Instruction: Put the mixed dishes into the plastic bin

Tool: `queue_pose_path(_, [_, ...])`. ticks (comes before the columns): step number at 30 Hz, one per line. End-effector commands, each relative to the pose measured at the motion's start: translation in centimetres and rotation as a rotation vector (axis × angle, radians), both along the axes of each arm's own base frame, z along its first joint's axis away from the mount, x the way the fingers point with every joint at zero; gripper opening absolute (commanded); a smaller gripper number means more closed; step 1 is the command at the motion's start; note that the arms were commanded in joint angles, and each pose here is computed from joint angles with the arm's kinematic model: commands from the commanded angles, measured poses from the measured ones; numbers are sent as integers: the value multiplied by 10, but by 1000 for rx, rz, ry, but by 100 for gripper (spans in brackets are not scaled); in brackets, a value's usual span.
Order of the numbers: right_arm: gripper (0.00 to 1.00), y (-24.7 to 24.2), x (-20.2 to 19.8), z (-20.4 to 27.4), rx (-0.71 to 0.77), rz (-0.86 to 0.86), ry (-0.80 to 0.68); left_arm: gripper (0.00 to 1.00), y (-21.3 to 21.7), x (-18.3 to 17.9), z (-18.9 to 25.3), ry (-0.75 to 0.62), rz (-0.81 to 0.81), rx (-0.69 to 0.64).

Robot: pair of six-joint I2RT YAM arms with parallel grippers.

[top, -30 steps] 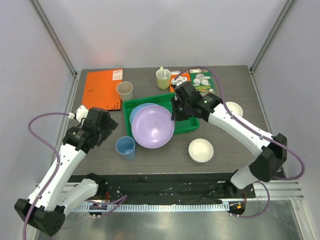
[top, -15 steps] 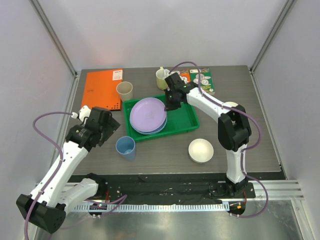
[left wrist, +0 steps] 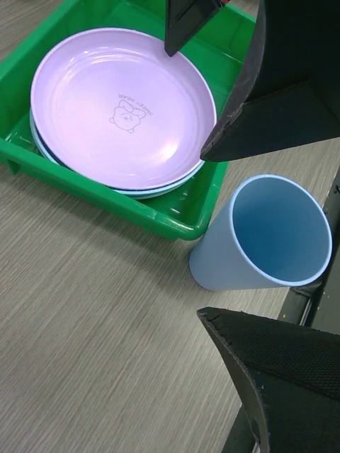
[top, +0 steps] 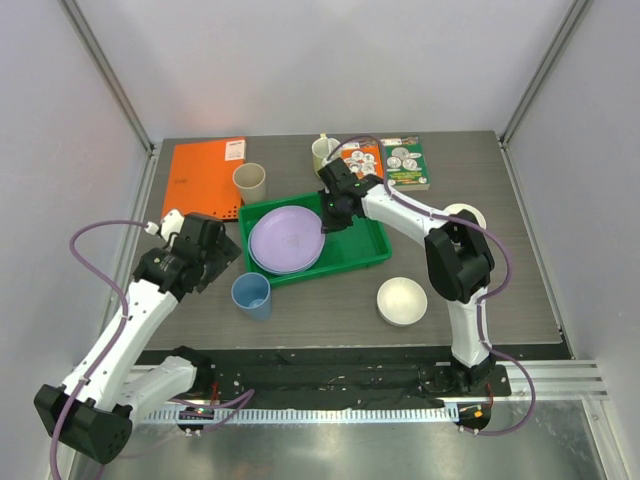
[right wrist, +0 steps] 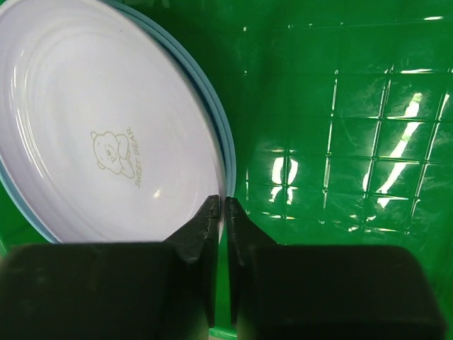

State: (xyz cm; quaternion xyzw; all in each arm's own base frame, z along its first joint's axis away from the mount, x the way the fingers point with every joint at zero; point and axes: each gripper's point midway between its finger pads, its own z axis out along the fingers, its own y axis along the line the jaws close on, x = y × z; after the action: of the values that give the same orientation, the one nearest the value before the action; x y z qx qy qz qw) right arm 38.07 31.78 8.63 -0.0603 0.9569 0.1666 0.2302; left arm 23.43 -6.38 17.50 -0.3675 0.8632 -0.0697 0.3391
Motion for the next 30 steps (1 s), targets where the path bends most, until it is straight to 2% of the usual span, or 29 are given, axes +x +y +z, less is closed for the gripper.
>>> queue_pose_path(1, [22, 2, -1, 12, 38, 2, -24, 83, 2, 3, 7, -30, 0, 5])
queue_pose_path(2, [38, 1, -3, 14, 42, 6, -25, 83, 3, 2, 6, -26, 3, 6])
queue_pose_path(4, [51, -3, -9, 10, 35, 2, -11, 83, 4, 0, 6, -25, 6, 4])
queue_pose_path(5, [54, -4, -11, 9, 35, 1, -7, 83, 4, 0, 6, -27, 10, 5])
queue_pose_path(14, [63, -21, -32, 33, 49, -24, -13, 83, 0, -2, 6, -30, -3, -21])
queue_pose_path(16, [73, -28, -36, 54, 66, -38, -54, 83, 0, -2, 9, -39, -29, -8])
queue_pose_path(18, [75, -38, -39, 67, 41, -51, -83, 84, -4, 2, 17, -70, -95, 6])
queue_pose_path(22, [77, -84, -55, 85, -49, -130, -86, 84, -4, 0, 26, -66, -141, 36])
queue_pose_path(24, [80, -112, -66, 76, -81, -202, -63, 84, 0, -6, 27, -58, -150, 48])
queue_pose_path(26, [83, -135, -75, 87, -57, -274, -88, 84, 6, -17, 23, -55, -144, 60])
queue_pose_path(28, [83, -154, -95, 67, -73, -343, -49, 85, 10, -22, 22, -71, -132, 60])
queue_pose_path(29, [83, -160, -104, 78, -38, -361, -76, 85, 13, -26, 23, -93, -120, 53])
queue_pose_path(30, [86, -168, -116, 63, -57, -372, -49, 85, 14, -28, 26, -109, -115, 51])
